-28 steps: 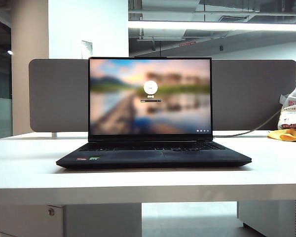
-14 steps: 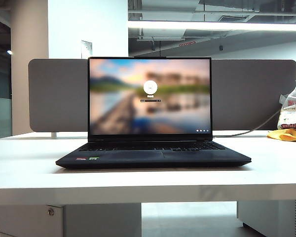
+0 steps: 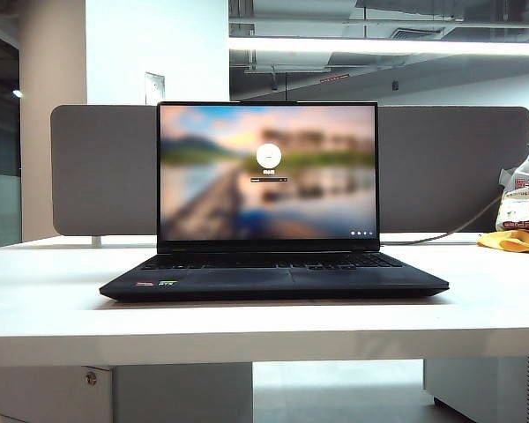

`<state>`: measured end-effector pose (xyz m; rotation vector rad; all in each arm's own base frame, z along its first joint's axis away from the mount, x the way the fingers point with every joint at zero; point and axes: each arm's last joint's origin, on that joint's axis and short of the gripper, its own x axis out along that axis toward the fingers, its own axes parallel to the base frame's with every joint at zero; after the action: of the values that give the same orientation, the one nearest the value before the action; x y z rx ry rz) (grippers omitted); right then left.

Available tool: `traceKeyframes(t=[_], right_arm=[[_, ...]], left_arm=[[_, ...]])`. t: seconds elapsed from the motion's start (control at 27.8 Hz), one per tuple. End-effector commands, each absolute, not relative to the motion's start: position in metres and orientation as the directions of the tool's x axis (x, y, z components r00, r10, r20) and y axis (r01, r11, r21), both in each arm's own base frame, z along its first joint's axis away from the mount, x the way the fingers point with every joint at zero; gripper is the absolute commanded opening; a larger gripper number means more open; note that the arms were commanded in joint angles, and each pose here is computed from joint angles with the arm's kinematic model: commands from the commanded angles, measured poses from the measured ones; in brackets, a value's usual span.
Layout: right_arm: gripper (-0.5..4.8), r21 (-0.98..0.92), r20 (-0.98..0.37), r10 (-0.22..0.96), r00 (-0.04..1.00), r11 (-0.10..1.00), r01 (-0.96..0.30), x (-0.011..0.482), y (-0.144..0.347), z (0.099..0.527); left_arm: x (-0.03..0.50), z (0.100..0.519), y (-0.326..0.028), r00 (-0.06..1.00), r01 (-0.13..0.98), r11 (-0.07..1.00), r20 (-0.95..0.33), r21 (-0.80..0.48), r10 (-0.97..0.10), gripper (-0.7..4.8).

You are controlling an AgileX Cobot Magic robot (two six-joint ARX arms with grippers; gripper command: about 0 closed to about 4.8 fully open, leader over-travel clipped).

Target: Open the lid of the laptop and use the keypad to enter the password "123".

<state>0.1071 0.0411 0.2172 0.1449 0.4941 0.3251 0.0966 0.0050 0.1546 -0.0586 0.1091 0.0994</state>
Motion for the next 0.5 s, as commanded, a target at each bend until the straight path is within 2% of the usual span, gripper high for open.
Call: traceKeyframes(t=[0.04,0.11,0.25,0.32,0.5], right_arm=[[-0.05,0.079,-0.415,0.293,0.861,0.955,-0.286,0.107,0.036,0.220],[-0.05,0.043,-0.381,0.256,0.889,0.965,-0.259,0.106,0.030,0.222],[-0.05,0.061,-0.211,0.107,0.972,0.993,-0.096,0.106,0.013,0.224],[-0.05,0.087,-0.142,0.034,0.989,0.996,-0.022,0.106,0.006,0.220],[-0.05,0.137,-0.009,-0.059,0.998,0.989,0.060,0.102,-0.004,0.204]], left_arm=[[0.097,0.155,0.005,0.989,-0.104,0.993,-0.107,-0.053,0.098,0.49],[0.097,0.155,0.005,0.989,-0.104,0.993,-0.107,-0.053,0.098,0.49],[0.097,0.155,0.005,0.989,-0.104,0.993,-0.107,-0.053,0.098,0.49],[0.097,0.155,0.005,0.989,-0.104,0.993,-0.108,-0.053,0.098,0.49],[0.097,0.155,0.005,0.989,-0.104,0.993,-0.107,-0.053,0.098,0.49]])
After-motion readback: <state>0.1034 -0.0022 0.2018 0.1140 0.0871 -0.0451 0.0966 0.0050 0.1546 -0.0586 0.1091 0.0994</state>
